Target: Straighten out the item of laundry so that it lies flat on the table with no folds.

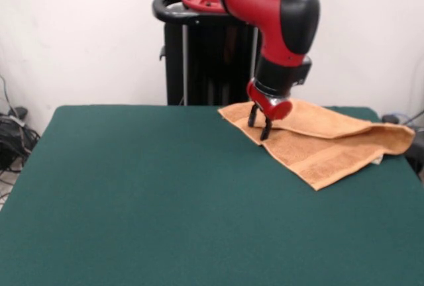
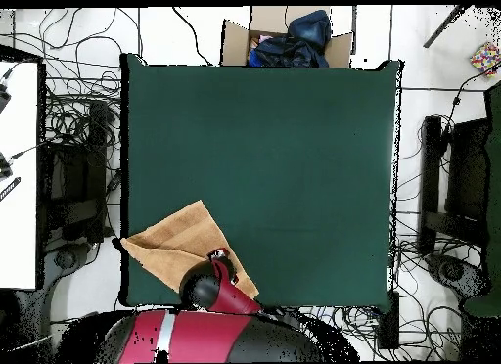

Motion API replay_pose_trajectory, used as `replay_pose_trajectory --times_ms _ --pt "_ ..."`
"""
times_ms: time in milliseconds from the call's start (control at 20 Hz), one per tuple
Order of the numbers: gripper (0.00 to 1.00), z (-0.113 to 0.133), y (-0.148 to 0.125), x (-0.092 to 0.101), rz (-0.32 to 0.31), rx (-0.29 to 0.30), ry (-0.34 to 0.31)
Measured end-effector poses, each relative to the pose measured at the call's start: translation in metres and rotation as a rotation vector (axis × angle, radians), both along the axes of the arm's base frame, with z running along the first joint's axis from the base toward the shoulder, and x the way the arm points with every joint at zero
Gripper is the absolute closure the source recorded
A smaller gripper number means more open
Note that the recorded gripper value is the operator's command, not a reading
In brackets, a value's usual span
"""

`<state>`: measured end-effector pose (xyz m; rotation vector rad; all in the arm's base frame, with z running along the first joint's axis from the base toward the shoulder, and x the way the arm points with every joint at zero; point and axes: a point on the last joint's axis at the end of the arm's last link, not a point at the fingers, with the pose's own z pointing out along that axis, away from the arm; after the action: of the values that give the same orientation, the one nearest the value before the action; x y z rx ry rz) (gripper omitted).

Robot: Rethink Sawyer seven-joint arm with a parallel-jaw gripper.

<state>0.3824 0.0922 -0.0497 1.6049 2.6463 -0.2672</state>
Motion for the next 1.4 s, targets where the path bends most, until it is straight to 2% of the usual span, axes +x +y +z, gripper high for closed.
replay_pose_trajectory --times_ms 400,650,1400 --pt "0.0 0.0004 -0.004 0.0003 -0.061 0.035 -0.001" --pt "0.0 0.001 -0.0049 -0.0001 -0.079 0.044 -0.006" --pt "0.0 0.0023 -0.0045 -0.0009 -0.067 0.055 -0.015"
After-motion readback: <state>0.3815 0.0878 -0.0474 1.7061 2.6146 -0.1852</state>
